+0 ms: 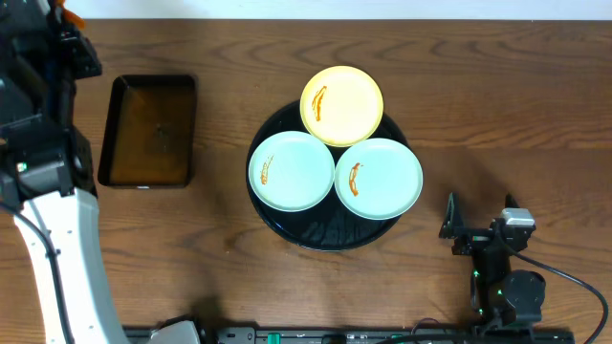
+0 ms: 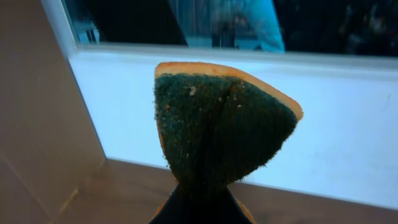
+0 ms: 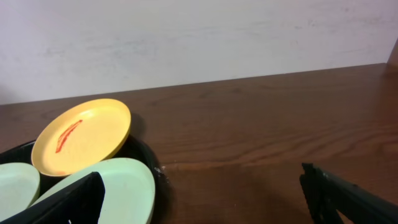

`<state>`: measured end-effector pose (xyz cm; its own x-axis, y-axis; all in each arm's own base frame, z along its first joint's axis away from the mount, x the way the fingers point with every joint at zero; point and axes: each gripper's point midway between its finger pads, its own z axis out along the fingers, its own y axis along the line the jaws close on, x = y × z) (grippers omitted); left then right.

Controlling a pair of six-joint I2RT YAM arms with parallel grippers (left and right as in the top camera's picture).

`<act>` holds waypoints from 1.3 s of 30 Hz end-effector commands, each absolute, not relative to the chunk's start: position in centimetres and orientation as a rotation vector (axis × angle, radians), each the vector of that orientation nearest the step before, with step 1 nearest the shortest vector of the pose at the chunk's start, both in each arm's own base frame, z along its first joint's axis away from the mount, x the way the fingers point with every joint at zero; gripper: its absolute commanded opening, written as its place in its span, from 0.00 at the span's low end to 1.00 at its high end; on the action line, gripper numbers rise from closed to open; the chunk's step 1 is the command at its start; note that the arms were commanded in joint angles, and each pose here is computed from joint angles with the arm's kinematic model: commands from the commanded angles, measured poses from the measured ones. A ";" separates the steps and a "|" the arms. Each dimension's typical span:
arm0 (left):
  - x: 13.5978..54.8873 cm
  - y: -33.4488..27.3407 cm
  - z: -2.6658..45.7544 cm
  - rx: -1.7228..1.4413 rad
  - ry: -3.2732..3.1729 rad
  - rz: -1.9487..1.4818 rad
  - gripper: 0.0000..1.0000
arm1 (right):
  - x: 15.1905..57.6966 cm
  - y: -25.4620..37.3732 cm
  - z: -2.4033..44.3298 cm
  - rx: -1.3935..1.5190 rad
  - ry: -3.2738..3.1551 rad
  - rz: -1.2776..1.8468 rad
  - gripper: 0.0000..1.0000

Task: Clean dirty plates on tray and stack at the side
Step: 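Lift the sponge and move it onto the left green plate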

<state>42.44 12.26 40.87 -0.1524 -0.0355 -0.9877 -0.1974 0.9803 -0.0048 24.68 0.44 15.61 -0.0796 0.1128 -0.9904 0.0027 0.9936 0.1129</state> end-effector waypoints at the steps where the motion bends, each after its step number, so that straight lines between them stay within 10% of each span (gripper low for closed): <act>1: 46.5 13.8 24.0 -0.254 2.130 0.068 0.08 | 24.7 0.1 15.5 0.089 1.651 0.069 0.99; 7: 45.9 14.4 14.5 -0.330 2.389 0.039 0.07 | 24.7 0.1 15.5 0.089 1.651 0.069 0.99; 21: 39.0 11.5 39.2 -0.423 1.799 -0.028 0.08 | 24.7 0.1 15.5 0.089 1.651 0.070 0.99; 28: 37.1 5.1 31.8 -0.763 2.067 -0.542 0.07 | 24.7 0.1 15.5 0.089 1.651 0.070 0.99; 39: 35.9 -10.1 18.6 -0.422 2.703 -0.654 0.07 | 24.7 0.1 15.5 0.089 1.651 0.070 0.99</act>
<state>36.38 -7.11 21.56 -0.8396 -0.4526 -0.3003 -0.2489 0.8120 -0.5279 24.68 0.44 15.61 -0.0792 0.1128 -0.9905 0.0030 0.9936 0.1129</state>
